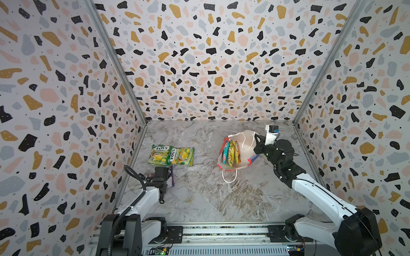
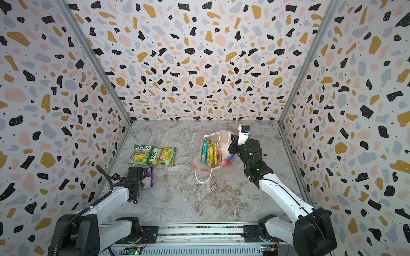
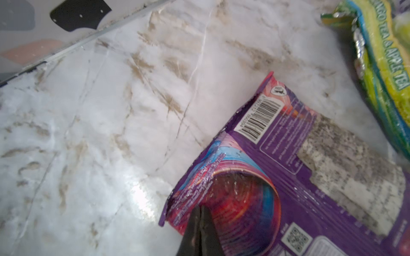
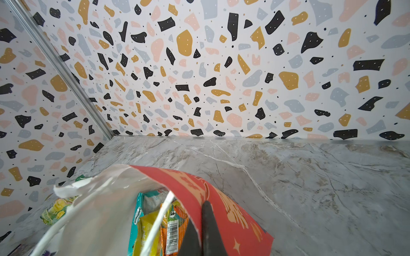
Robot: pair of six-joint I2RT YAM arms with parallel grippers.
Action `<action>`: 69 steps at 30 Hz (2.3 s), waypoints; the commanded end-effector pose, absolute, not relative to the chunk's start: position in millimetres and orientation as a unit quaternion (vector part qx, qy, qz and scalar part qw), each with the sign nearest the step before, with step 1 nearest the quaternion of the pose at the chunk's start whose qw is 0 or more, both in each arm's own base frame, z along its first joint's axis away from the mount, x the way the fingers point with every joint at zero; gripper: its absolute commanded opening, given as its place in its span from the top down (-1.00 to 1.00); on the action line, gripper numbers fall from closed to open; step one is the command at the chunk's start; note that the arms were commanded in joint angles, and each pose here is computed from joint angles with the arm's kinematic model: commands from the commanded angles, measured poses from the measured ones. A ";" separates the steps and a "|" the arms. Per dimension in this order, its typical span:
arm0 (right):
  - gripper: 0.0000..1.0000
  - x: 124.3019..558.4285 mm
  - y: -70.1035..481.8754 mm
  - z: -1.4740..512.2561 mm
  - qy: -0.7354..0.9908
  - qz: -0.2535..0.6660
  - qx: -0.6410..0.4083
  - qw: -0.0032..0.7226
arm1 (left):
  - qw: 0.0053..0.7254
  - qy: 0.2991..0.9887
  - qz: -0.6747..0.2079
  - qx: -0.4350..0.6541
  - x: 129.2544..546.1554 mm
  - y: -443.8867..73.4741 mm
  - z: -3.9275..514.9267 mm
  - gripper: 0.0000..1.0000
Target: Take the snacks out of the paper bag
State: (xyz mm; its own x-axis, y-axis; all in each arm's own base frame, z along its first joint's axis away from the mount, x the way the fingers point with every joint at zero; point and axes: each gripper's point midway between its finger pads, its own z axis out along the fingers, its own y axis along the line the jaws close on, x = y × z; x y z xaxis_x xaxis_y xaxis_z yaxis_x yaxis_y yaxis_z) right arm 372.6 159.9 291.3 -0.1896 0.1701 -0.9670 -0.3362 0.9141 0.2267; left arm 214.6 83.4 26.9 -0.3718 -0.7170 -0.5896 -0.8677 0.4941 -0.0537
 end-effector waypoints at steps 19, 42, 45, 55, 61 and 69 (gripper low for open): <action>1.00 369.2 151.2 300.5 0.738 0.192 -0.050 0.645 | 0.399 0.815 0.131 -0.401 273.2 93.8 105.5 0.96; 1.00 369.1 147.1 298.8 0.736 0.189 -0.038 0.649 | 0.300 0.827 0.085 -0.467 238.9 82.8 36.7 1.00; 1.00 368.3 147.7 299.3 0.735 0.191 -0.040 0.649 | 0.305 0.829 0.101 -0.459 245.4 90.8 35.0 1.00; 1.00 367.7 147.3 301.1 0.734 0.191 -0.040 0.650 | 0.332 0.817 0.116 -0.457 263.3 106.0 61.1 1.00; 1.00 366.4 149.7 301.7 0.732 0.196 -0.044 0.651 | 0.484 0.807 0.027 -0.338 294.8 57.0 159.5 1.00; 1.00 368.0 150.5 297.1 0.736 0.194 -0.045 0.647 | 0.337 0.924 -0.006 -0.183 282.0 -40.4 93.7 1.00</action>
